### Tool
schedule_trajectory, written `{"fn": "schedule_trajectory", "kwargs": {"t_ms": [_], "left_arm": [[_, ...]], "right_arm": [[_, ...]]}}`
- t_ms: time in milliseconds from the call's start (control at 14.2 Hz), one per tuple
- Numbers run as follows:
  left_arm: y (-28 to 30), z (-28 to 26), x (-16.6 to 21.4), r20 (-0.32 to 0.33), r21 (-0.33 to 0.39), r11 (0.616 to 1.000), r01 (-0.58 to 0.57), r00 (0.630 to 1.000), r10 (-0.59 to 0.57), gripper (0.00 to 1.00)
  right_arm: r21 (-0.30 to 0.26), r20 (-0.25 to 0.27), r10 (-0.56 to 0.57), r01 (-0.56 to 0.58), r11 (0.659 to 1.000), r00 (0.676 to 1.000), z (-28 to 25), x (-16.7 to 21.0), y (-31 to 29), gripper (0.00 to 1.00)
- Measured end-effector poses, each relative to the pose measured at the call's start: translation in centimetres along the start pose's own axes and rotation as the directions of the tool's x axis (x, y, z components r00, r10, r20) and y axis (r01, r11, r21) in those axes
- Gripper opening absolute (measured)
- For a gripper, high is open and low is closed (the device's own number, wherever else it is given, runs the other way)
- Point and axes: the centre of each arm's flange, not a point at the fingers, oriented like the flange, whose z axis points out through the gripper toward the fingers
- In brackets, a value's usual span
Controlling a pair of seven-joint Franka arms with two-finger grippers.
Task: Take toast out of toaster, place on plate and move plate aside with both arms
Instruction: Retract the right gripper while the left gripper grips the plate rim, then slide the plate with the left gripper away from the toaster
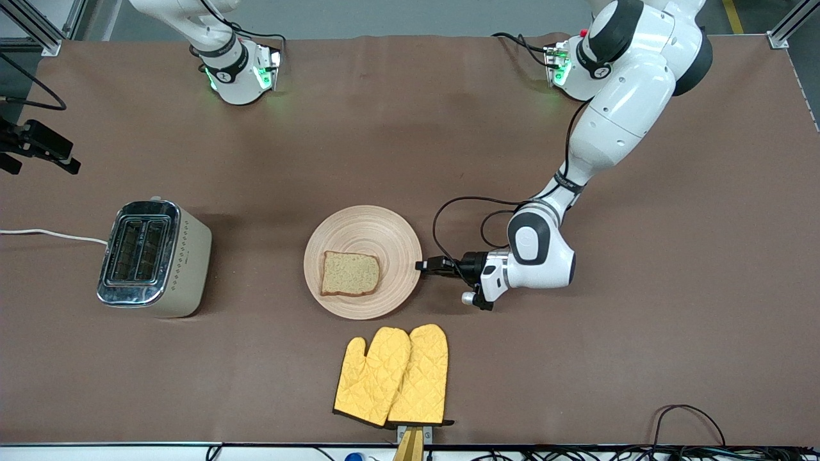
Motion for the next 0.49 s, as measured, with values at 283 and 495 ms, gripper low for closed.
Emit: {"fn": "schedule_trajectory", "kwargs": {"t_ms": [283, 495], "left_arm": [[-0.1, 1.0, -0.4, 0.000, 0.014, 1.000, -0.001, 1.000, 0.001, 0.32], [-0.1, 2.0, -0.8, 0.002, 0.027, 1.000, -0.005, 1.000, 0.005, 0.12]], "right_arm": [[0.000, -0.001, -0.009, 0.009, 1.000, 1.000, 0.0, 0.0, -0.5, 1.00], [0.001, -0.001, -0.016, 0.016, 1.000, 1.000, 0.0, 0.0, -0.9, 1.00]]}}
